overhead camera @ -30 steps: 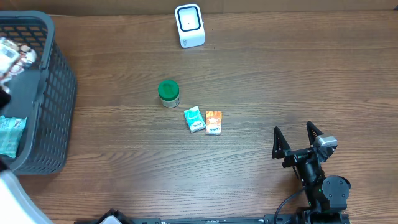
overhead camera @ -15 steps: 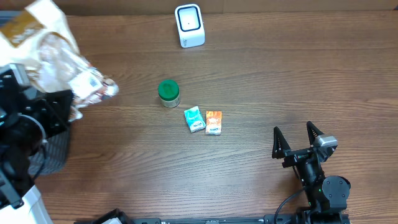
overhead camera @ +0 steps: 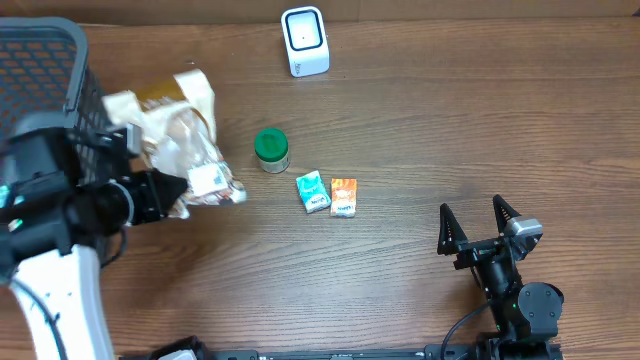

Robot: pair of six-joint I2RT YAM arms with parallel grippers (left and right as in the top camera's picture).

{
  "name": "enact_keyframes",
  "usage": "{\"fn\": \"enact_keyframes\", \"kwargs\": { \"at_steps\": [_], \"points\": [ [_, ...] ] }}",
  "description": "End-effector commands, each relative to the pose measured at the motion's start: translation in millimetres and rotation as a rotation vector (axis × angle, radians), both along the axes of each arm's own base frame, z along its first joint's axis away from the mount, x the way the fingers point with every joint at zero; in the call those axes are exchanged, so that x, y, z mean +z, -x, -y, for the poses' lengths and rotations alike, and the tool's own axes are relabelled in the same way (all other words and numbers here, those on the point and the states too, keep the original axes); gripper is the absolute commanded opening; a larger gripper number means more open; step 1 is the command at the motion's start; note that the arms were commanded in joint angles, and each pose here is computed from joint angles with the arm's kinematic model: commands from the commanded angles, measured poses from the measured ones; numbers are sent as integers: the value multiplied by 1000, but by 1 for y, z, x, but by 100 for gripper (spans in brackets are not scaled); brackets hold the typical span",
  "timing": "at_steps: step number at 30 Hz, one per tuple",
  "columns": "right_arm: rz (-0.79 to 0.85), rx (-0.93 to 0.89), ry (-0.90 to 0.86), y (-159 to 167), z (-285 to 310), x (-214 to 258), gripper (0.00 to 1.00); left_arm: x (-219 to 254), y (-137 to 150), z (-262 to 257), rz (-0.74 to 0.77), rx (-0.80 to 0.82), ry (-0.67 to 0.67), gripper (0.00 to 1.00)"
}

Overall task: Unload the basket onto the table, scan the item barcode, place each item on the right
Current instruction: 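Carry the bag toward the scanner and set it beside the tissue packs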

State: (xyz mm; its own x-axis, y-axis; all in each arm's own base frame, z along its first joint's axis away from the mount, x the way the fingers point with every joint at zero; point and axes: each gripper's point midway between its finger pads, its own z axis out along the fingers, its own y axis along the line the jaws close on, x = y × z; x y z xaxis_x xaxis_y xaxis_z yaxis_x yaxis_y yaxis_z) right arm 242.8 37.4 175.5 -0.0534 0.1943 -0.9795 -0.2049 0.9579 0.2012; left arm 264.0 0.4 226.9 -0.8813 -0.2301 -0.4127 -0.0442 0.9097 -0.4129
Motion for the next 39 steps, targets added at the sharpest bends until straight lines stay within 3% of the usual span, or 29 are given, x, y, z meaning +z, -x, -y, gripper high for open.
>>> {"fn": "enact_keyframes", "kwargs": {
  "at_steps": [1,15,22,23,31,35,39],
  "points": [
    [7,-8,4,0,2,-1,100,-33,3,19,-52,-96,23,4],
    [7,-8,4,0,2,-1,100,-138,6,77,-274,-128,-79,4],
    [7,-8,4,0,2,-1,100,-158,8,106,-314,-196,-134,4],
    [7,-8,4,0,2,-1,100,-160,8,108,-319,-192,-139,7],
    [7,-8,4,0,2,-1,100,-159,12,109,-347,-171,-146,59],
    [7,-8,4,0,2,-1,100,-135,2,111,-323,-171,-144,68],
    [7,-8,4,0,2,-1,100,-75,-25,109,-199,-156,-177,71]
  ]
}}
